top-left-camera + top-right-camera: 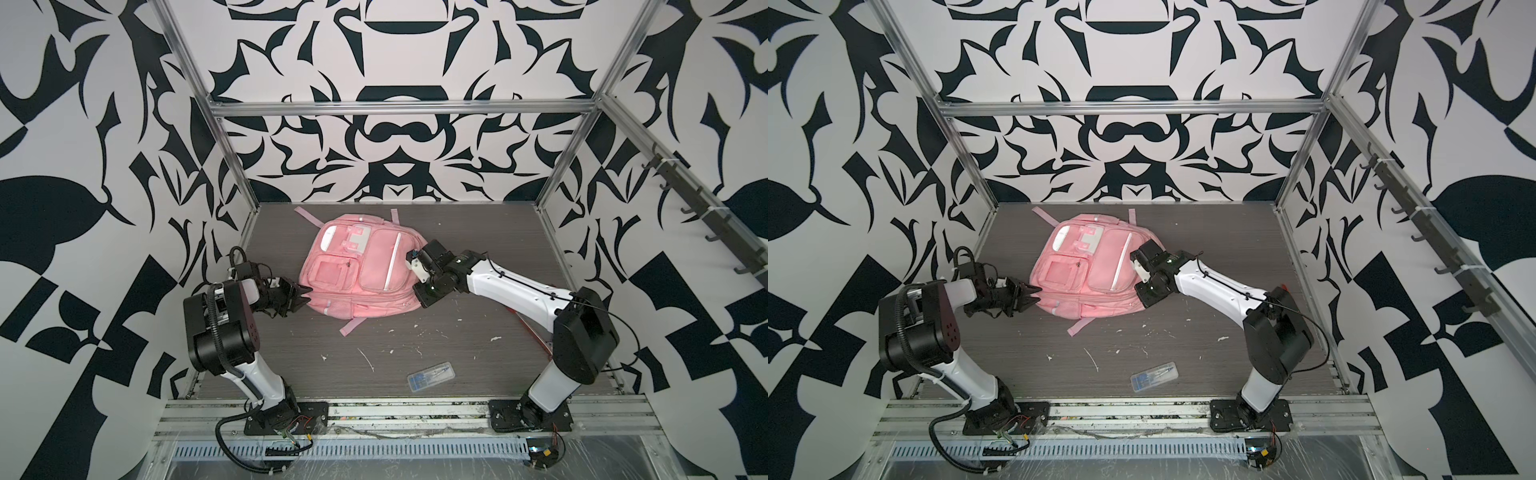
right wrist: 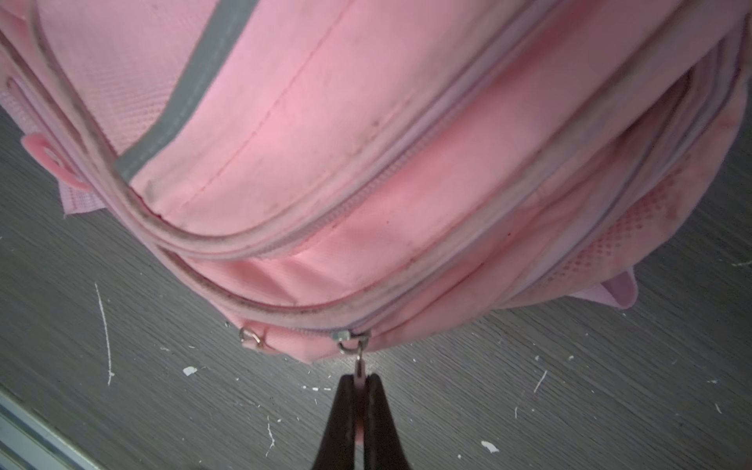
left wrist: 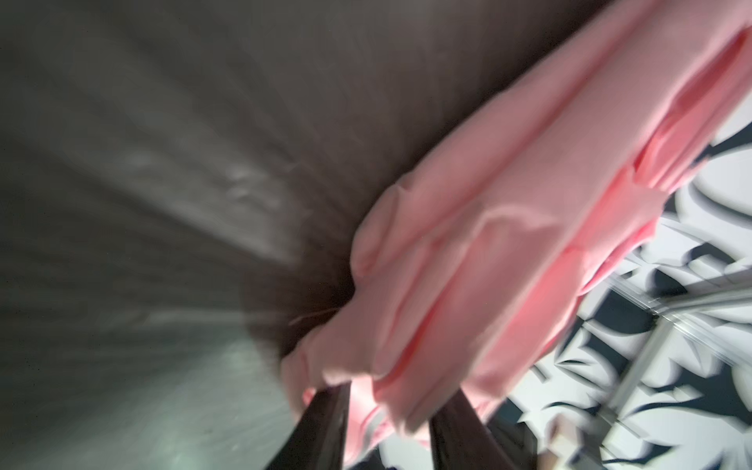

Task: Pack books, pencil case, and school supplies into a backpack
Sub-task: Zip the student bag at the center of the table.

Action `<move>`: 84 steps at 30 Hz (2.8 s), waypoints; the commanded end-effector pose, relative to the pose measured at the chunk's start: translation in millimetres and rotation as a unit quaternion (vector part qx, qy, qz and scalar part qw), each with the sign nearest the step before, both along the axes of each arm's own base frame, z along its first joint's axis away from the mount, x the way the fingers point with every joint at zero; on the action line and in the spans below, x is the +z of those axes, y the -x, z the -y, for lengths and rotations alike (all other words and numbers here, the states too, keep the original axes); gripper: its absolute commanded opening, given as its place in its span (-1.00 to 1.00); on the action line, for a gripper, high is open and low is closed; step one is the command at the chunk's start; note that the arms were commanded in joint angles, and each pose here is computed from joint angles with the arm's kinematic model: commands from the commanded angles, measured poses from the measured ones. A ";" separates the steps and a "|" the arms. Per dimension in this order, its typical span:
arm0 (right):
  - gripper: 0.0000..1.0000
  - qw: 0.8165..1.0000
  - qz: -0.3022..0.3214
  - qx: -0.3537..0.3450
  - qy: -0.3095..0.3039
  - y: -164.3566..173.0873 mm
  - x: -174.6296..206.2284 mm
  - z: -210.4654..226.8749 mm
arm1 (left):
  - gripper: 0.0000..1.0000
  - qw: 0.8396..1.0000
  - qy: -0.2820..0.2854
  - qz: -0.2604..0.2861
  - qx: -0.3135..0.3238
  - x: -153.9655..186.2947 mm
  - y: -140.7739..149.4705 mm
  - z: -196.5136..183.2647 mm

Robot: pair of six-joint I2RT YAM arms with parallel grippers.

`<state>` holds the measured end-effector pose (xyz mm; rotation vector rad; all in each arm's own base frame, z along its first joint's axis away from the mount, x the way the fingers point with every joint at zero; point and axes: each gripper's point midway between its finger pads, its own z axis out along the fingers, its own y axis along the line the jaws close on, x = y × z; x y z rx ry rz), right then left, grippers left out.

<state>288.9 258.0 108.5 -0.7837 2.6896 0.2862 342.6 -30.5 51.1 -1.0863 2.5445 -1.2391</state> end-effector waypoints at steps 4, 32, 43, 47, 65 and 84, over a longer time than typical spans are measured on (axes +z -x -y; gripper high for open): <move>-1.00 1.000 0.016 0.013 0.000 10.7 23.6 -20.6 | 0.86 0.995 -0.036 0.011 -0.096 27.8 32.7 69.9; -1.00 0.973 -0.047 0.140 -0.176 88.4 33.6 -167.8 | -0.68 0.996 0.079 0.041 -0.014 10.4 68.1 135.3; -1.00 0.984 0.000 0.159 -0.078 68.3 33.1 -128.4 | -1.00 0.997 0.050 0.056 0.019 19.5 49.8 82.8; -1.00 0.988 0.003 0.151 -0.018 54.6 24.8 -93.2 | -1.00 0.998 0.023 0.057 0.017 23.0 41.9 57.0; -1.00 0.996 0.021 0.022 0.086 -16.4 17.1 9.1 | -1.00 0.989 -0.112 0.093 -0.019 40.2 -20.3 -7.5; -1.00 0.998 0.007 0.060 -0.037 -0.1 24.9 -124.8 | 1.00 0.993 -0.073 0.050 -0.077 53.0 98.8 85.7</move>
